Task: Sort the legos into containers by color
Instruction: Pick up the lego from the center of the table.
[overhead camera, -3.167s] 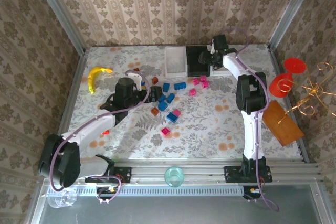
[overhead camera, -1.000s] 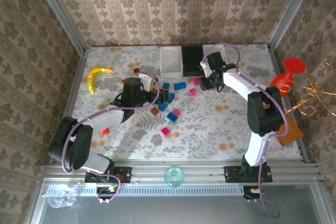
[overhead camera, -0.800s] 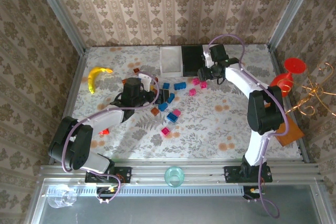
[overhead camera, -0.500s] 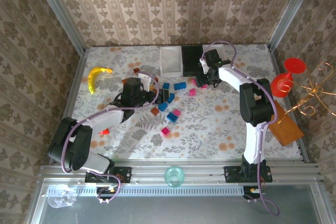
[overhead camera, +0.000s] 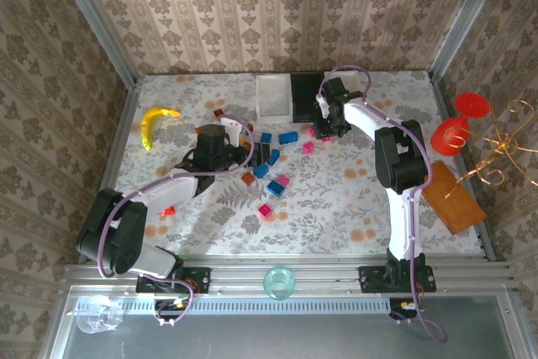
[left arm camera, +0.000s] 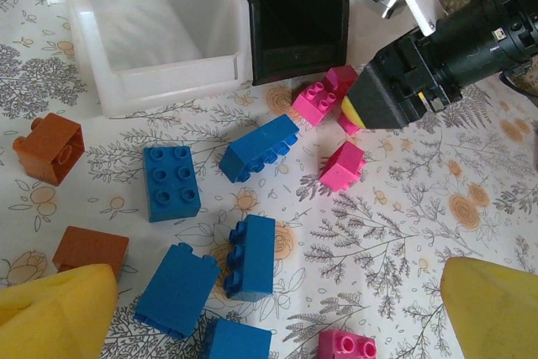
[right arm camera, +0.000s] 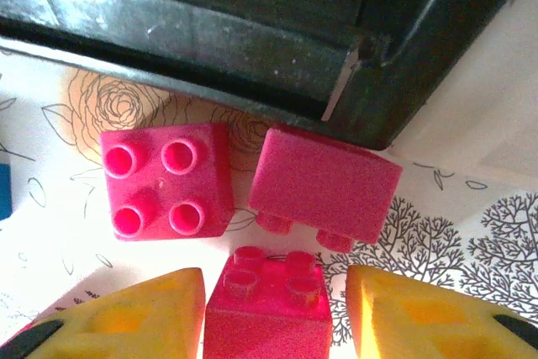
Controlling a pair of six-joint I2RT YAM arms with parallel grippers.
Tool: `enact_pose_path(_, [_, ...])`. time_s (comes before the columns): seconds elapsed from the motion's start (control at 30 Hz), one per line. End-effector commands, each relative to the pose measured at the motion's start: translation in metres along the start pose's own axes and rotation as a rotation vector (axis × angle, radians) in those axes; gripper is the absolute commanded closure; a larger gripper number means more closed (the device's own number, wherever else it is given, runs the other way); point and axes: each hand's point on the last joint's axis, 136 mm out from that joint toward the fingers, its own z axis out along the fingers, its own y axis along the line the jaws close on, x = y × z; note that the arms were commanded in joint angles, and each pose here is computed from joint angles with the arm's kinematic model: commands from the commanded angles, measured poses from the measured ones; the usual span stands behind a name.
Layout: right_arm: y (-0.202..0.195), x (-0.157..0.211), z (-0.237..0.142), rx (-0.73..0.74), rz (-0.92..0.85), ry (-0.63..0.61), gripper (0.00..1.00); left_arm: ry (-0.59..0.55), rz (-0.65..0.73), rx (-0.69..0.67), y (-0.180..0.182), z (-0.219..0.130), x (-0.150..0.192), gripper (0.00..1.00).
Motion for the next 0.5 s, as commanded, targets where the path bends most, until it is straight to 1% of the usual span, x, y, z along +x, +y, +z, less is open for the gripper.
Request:
enact_pose_path(0.0, [0.005, 0.011, 0.003, -0.011, 0.002, 0.052, 0.53, -0.03, 0.004, -0.01, -0.001, -0.007, -0.011, 0.0])
enact_pose_path(0.17, [0.009, 0.008, -0.007, -0.03, 0.005, 0.034, 0.59, -0.026, 0.001, -0.013, 0.001, -0.006, -0.012, 0.0])
enact_pose_path(0.23, [0.009, 0.002, -0.023, -0.033, 0.004, 0.0, 0.62, -0.026, 0.001, -0.012, 0.0, -0.006, -0.013, 0.0])
enact_pose_path(0.3, [0.01, -0.007, -0.046, -0.036, 0.007, -0.057, 0.64, -0.027, 0.0, -0.01, 0.0, -0.006, -0.014, 0.0])
enact_pose_path(0.4, [0.007, -0.03, -0.087, -0.037, 0.037, -0.189, 0.64, -0.034, -0.001, 0.0, -0.003, -0.007, -0.018, 0.0])
enact_pose_path(0.47, [0.003, -0.046, -0.107, -0.014, 0.049, -0.272, 0.65, -0.039, -0.004, 0.007, -0.005, -0.008, -0.021, 0.0])
